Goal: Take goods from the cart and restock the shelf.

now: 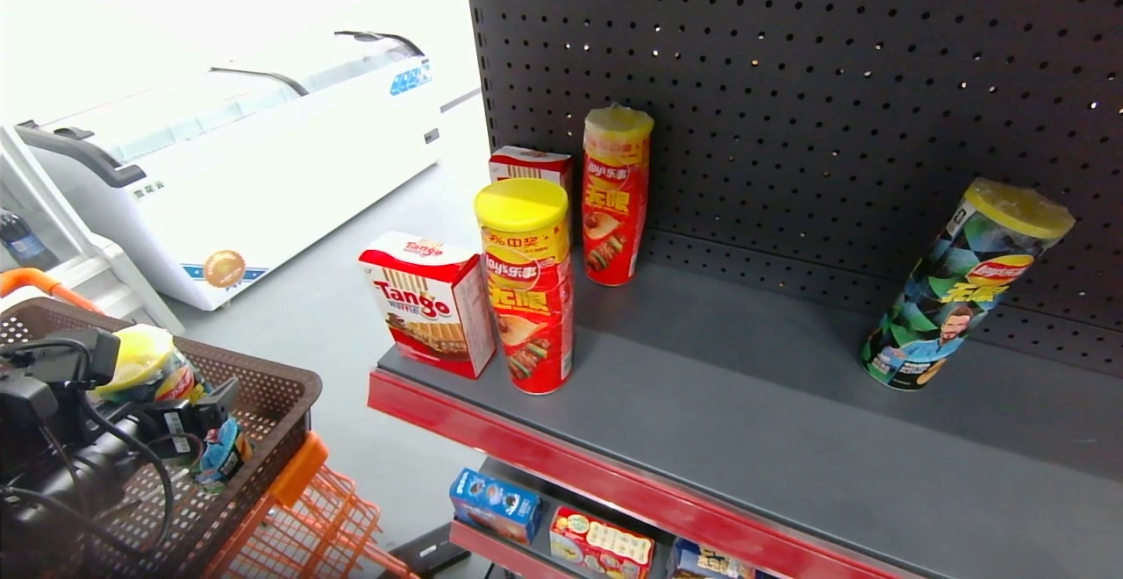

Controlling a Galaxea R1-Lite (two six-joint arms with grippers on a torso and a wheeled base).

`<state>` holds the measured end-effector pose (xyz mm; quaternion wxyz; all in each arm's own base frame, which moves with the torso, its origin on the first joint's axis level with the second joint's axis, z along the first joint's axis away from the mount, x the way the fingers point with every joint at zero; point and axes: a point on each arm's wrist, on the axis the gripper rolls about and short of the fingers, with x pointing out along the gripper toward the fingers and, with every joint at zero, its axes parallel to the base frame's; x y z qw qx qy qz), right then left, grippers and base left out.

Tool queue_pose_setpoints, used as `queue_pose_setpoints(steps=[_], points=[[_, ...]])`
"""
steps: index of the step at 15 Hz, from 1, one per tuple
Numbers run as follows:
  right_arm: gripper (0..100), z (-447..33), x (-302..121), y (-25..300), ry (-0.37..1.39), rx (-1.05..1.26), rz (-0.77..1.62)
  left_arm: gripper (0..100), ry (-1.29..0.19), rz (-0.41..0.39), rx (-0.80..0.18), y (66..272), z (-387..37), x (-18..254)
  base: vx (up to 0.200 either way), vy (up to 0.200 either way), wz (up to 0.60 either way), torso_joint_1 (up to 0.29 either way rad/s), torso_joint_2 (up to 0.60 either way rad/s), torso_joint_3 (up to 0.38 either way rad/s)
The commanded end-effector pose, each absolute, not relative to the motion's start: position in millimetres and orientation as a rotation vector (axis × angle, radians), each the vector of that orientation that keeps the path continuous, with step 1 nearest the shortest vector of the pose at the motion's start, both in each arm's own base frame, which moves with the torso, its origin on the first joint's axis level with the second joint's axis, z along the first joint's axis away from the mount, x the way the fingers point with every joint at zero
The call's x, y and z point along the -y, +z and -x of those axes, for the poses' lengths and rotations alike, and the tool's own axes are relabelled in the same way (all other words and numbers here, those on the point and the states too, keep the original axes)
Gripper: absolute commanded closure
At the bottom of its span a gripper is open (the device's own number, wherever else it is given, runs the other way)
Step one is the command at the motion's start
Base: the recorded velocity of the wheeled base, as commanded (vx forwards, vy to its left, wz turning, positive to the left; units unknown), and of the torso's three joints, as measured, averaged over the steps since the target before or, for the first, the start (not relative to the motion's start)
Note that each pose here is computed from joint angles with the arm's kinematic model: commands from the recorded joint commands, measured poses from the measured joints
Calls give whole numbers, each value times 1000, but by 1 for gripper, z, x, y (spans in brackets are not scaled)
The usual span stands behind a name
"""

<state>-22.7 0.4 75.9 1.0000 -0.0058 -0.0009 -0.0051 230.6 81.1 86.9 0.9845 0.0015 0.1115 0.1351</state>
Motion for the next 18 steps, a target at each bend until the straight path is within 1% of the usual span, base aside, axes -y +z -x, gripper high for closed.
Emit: queue_pose_setpoints(steps=[1, 2, 4, 8, 9, 10, 12, 13, 15, 16, 18], points=[[0, 23, 0, 76, -11, 3, 12, 0, 268, 6, -241, 78, -242, -84, 0, 0, 0, 0, 0, 0], [0, 23, 0, 76, -11, 3, 12, 100, 269, 5, -230, 79, -246, -85, 0, 0, 0, 0, 0, 0], [0, 23, 0, 76, -11, 3, 12, 100, 264, -7, -212, 83, -253, -87, 0, 0, 0, 0, 0, 0], [0, 23, 0, 76, -9, 1, 12, 100, 241, -28, -209, 84, -254, -81, 0, 0, 0, 0, 0, 0], [0, 23, 0, 76, -11, 3, 12, 100, 233, -51, -178, 93, -252, -80, 0, 0, 0, 0, 0, 0], [0, 23, 0, 76, -9, 3, 12, 100, 219, -64, -141, 107, -249, -78, 0, 0, 0, 0, 0, 0], [0, 23, 0, 76, -11, 1, 12, 100, 172, -70, -147, 122, -241, -74, 0, 0, 0, 0, 0, 0], [0, 23, 0, 76, -11, 1, 12, 100, 120, -66, -151, 136, -228, -69, 0, 0, 0, 0, 0, 0], [0, 23, 0, 76, -9, 3, 12, 100, 63, -59, -151, 155, -214, -63, 0, 0, 0, 0, 0, 0], [0, 23, 0, 76, -11, 3, 12, 100, 50, -66, -130, 175, -200, -58, 0, 0, 0, 0, 0, 0], [0, 23, 0, 76, -9, 3, 12, 100, 51, -93, -25, 208, -198, -57, 0, 0, 0, 0, 0, 0]])
